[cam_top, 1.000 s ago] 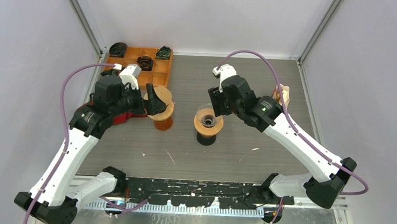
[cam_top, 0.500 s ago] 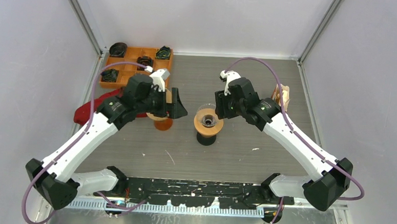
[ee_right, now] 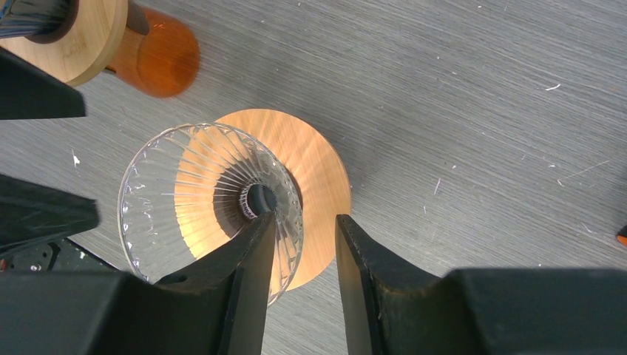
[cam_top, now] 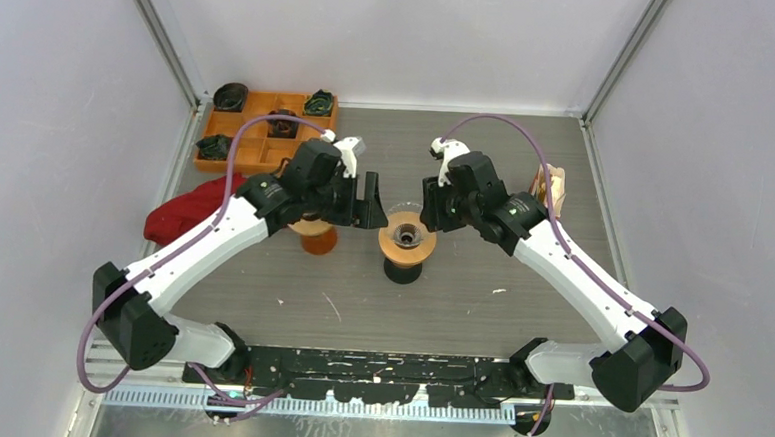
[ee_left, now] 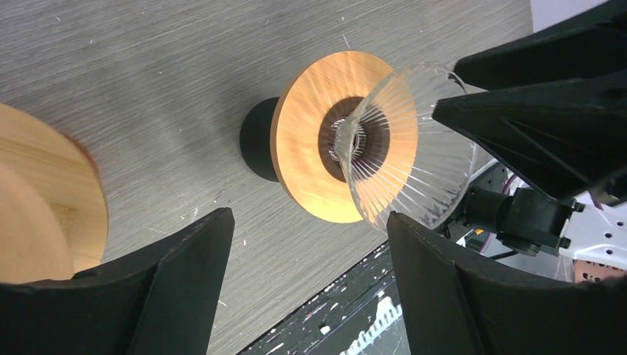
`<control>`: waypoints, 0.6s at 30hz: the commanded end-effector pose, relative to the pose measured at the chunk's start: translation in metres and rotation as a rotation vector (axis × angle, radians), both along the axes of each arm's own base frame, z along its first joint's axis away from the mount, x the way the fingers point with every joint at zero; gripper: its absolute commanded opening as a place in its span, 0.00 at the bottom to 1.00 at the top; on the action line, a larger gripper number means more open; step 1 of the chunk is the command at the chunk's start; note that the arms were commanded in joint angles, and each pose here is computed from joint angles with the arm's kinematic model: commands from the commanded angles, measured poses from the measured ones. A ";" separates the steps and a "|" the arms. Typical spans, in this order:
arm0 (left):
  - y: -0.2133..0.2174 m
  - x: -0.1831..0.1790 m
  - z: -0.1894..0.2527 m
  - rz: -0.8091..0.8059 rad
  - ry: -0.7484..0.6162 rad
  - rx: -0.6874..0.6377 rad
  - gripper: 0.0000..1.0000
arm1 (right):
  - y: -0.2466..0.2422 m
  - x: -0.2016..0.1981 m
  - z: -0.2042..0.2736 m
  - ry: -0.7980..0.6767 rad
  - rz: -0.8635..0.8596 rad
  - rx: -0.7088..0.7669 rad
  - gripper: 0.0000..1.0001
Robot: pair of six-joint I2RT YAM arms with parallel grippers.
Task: Place the coffee filter in the dripper
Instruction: Press the coffee dripper onto the connecting ring.
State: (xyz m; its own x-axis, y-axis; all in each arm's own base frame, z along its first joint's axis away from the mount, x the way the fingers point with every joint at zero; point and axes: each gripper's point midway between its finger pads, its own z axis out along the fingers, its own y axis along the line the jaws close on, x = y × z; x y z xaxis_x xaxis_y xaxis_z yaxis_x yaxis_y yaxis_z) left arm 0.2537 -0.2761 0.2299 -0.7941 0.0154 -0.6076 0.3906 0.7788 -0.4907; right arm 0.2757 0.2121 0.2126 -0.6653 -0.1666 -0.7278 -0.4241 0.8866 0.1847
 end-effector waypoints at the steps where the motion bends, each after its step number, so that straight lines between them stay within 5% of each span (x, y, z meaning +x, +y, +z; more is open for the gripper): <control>1: -0.017 0.015 0.019 -0.002 -0.054 -0.048 0.77 | 0.008 0.006 0.013 -0.035 0.012 0.059 0.40; 18: -0.039 0.022 0.000 -0.031 -0.011 0.002 0.42 | 0.011 0.006 -0.003 0.006 0.017 0.039 0.23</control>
State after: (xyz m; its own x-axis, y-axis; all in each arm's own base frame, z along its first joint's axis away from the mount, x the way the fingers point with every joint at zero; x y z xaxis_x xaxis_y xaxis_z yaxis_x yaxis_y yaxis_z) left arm 0.2663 -0.3049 0.2095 -0.8224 0.0632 -0.5654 0.3898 0.7864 -0.4792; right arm 0.2755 0.2187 0.2040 -0.6863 -0.1717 -0.7068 -0.4330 0.8772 0.2073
